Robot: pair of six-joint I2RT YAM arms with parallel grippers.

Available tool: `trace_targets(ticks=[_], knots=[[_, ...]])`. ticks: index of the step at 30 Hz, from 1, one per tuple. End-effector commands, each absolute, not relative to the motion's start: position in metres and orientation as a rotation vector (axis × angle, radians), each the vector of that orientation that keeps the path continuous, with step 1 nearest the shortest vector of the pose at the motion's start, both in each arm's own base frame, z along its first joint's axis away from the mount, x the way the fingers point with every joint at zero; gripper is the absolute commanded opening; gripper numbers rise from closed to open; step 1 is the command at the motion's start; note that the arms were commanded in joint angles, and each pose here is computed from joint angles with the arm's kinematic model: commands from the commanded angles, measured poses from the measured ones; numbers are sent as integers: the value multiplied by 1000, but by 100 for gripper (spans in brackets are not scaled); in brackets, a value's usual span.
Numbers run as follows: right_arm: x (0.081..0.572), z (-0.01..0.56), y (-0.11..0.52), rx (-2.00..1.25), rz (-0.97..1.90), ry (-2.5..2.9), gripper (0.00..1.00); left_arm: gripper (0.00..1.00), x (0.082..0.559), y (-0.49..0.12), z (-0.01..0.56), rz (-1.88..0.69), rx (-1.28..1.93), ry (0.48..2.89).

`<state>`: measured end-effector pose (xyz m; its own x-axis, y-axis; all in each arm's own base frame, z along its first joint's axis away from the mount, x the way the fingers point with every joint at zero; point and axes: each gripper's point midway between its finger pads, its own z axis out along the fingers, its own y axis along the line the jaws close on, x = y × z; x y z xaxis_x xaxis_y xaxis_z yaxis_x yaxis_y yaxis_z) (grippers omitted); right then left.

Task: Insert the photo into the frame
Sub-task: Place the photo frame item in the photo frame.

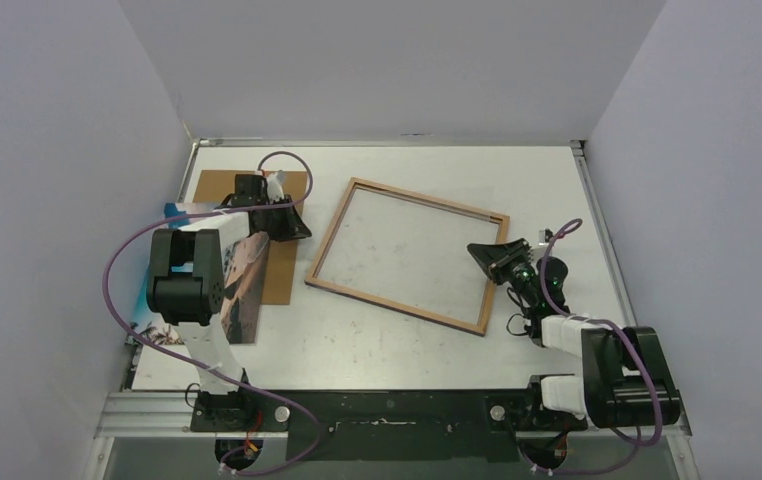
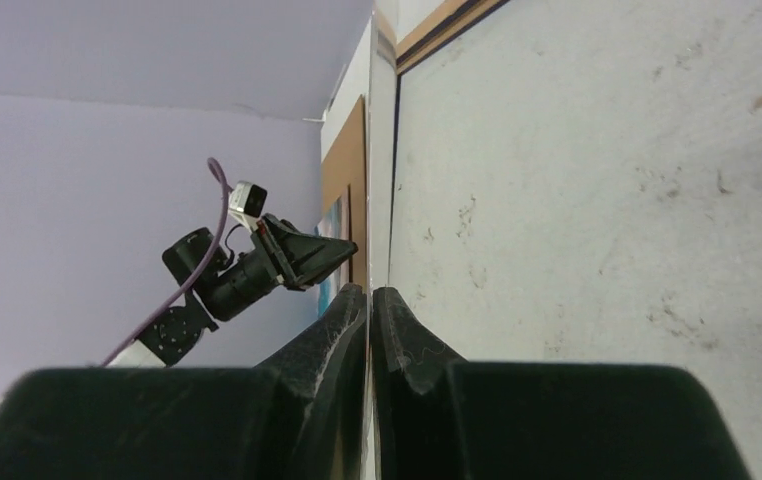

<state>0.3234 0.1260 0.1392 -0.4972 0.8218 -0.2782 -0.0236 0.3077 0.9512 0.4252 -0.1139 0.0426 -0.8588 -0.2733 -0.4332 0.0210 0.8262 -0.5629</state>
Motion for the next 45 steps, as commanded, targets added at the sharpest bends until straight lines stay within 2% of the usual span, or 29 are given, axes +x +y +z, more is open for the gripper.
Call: trace_targets(ticks=[1, 24, 27, 37, 45], knots=[[335, 162, 111, 766, 1267, 1601, 5, 17, 436, -113, 47, -787, -180, 2466], [324, 120, 107, 881, 1188, 1669, 5, 15, 431, -117, 44, -801, -163, 2477], [325, 133, 112, 829, 1223, 1643, 5, 15, 430, -118, 43, -805, -163, 2480], [322, 237, 142, 345, 1258, 1513, 5, 15, 431, -121, 42, -807, -161, 2480], [328, 208, 136, 484, 1281, 1518, 5, 15, 430, -121, 43, -808, -158, 2480]])
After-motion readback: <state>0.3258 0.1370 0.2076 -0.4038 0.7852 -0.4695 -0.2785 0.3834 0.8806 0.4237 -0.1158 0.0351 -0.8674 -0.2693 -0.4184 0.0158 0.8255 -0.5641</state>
